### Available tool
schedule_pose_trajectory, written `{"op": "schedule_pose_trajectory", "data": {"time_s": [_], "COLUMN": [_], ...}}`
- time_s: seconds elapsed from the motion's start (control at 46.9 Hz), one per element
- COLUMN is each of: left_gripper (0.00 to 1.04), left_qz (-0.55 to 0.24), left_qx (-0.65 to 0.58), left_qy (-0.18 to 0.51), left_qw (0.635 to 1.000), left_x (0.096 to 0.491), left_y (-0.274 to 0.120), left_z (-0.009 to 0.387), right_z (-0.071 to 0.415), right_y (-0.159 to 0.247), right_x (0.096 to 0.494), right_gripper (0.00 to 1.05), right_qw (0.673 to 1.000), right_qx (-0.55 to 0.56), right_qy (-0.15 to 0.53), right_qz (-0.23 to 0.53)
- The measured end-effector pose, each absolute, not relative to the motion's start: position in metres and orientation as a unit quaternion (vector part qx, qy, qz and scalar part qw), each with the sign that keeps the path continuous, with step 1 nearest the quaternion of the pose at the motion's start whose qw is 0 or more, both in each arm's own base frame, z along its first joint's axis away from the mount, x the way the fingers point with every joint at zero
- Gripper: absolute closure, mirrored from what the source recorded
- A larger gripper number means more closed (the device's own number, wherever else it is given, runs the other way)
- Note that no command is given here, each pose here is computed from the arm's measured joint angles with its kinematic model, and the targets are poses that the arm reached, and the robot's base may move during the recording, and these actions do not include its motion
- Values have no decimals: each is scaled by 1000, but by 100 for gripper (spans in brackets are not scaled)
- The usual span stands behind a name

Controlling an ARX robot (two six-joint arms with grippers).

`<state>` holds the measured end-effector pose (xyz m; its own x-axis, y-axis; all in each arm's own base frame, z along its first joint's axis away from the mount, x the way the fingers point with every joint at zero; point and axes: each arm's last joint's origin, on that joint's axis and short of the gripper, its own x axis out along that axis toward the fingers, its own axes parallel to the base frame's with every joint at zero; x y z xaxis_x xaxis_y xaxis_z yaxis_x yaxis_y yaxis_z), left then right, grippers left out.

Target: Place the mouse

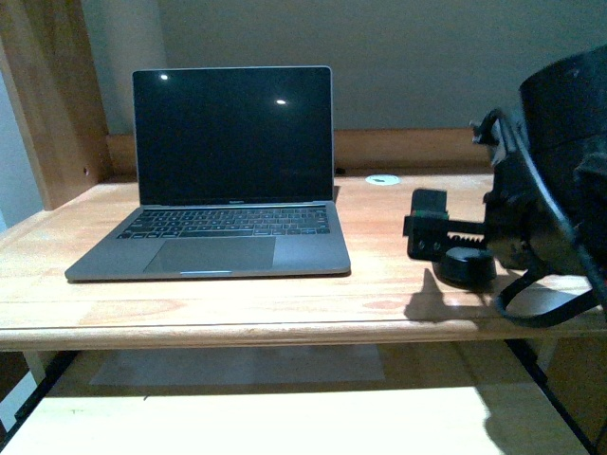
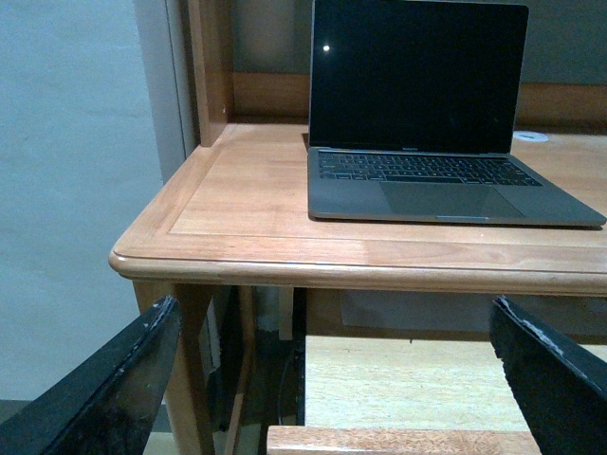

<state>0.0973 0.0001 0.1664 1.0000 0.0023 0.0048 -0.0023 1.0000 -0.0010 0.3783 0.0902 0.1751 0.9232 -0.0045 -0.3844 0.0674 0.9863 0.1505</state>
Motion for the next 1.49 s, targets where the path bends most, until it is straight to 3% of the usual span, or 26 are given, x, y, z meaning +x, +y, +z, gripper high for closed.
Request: {"op": "schedule_pose_trajectory", "data": {"time_s": [0.107, 0.128, 0.192, 0.277, 0.362, 0.469, 0.682, 0.767, 0.959, 1.492], "left_gripper": [7, 7, 7, 7, 7, 7, 7, 7, 7, 7], "left_qz": [1, 1, 1, 2, 2, 2, 2, 2, 1, 1], "left_qx": [0, 0, 0, 0, 0, 0, 0, 0, 0, 0], "left_qy": [-2, -2, -2, -2, -2, -2, -2, -2, -2, -2], "left_qw": [1000, 1000, 1000, 1000, 1000, 1000, 1000, 1000, 1000, 1000], "left_x": [97, 97, 97, 97, 97, 97, 97, 97, 97, 97], "left_y": [0, 0, 0, 0, 0, 0, 0, 0, 0, 0], "left_z": [166, 166, 166, 166, 166, 166, 166, 166, 166, 166], "right_z": [210, 216, 216, 186, 191, 178, 171, 157, 161, 172], "right_y": [85, 84, 75, 50, 35, 25, 12, 0, 0, 0], "right_x": [346, 344, 331, 289, 259, 230, 188, 175, 152, 119], "right_gripper": [7, 10, 26, 51, 77, 103, 103, 103, 103, 103], "right_qw": [986, 990, 997, 1000, 1000, 1000, 1000, 1000, 1000, 1000], "right_qx": [116, 116, 81, 20, 10, 1, 2, 1, 1, 1], "right_qy": [117, 75, 3, 16, -9, 8, -13, 23, 11, -10], "right_qz": [4, 6, 8, -2, -3, 1, 0, -4, 0, 0]}}
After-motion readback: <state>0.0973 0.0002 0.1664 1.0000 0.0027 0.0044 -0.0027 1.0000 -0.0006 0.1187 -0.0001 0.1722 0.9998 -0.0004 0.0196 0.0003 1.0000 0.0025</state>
